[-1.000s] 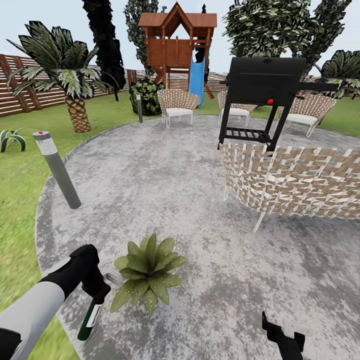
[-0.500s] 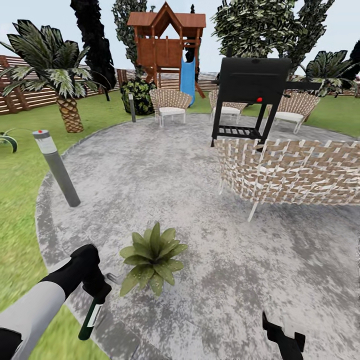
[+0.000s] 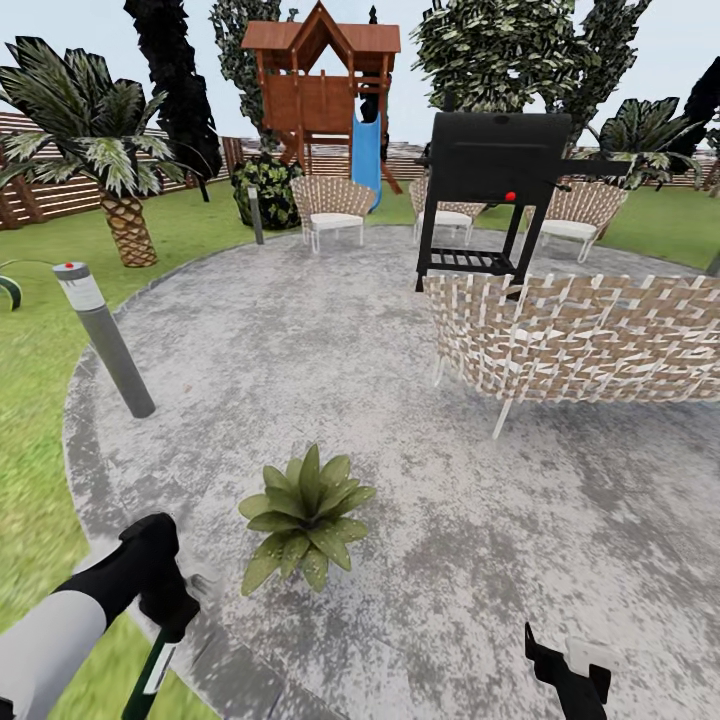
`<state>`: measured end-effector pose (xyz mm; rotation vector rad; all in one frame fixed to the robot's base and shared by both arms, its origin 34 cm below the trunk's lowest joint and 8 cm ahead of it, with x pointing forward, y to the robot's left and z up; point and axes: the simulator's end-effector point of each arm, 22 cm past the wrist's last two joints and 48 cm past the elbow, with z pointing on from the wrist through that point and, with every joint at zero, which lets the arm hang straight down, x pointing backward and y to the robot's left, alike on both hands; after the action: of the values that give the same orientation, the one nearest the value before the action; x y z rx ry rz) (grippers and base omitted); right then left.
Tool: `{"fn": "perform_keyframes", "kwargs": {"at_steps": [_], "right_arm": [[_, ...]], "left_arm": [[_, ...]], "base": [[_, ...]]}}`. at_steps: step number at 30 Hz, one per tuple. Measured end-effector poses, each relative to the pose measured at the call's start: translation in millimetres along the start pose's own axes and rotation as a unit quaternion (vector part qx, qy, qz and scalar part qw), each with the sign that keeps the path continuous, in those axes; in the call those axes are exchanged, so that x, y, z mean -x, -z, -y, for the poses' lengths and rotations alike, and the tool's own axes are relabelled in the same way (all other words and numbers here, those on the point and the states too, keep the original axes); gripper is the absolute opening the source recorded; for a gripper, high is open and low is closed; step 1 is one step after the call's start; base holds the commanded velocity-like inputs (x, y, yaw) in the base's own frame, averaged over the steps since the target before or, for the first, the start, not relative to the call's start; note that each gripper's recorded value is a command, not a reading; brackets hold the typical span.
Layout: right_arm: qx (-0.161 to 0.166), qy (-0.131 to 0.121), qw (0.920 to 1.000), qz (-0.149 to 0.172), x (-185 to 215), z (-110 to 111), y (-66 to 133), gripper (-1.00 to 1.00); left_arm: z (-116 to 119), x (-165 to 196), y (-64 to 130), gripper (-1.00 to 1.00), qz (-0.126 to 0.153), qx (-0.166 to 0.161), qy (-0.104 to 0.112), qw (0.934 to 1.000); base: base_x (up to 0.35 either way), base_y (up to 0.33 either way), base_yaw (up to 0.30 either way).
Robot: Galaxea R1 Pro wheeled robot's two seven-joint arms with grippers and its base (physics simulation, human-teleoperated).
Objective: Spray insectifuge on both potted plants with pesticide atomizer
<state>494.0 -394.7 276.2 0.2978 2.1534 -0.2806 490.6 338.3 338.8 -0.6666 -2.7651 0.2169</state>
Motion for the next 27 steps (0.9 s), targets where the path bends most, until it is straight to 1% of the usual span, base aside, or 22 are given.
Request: {"fn": "perform_keyframes", "kwargs": {"at_steps": [6,10,15,23,27], "right_arm": [[0.000,0.000,1.0000,0.000,0,0,0.0,1.00],[0.001,0.001,1.0000,0.000,0,-1,0.0,1.00],[0.001,0.001,1.0000,0.000,0,-1,0.2,1.00],[0.000,0.000,1.0000,-0.001,-1,0,0.2,1.00],[0.000,0.000,1.0000,0.000,0,0,0.1,1.00]], "left_arm": [[20,9,-6.4,-1.00,0.005,-0.012,-0.013,0.9998],[23,11,-6.8,-1.00,0.006,-0.012,-0.016,0.9998],[21,11,-5.6,-1.00,0.009,-0.014,-0.014,0.9998],[22,14,-3.7,-1.00,0.012,-0.015,-0.014,0.9997],[27,18,-2.7,-1.00,0.015,-0.019,-0.017,0.9996]], "base": [[0.000,0.000,0.000],[0.000,0.013,0.000],[0.000,0.226,-0.013],[-0.026,0.293,-0.228],[-0.073,0.106,-0.249]]}}
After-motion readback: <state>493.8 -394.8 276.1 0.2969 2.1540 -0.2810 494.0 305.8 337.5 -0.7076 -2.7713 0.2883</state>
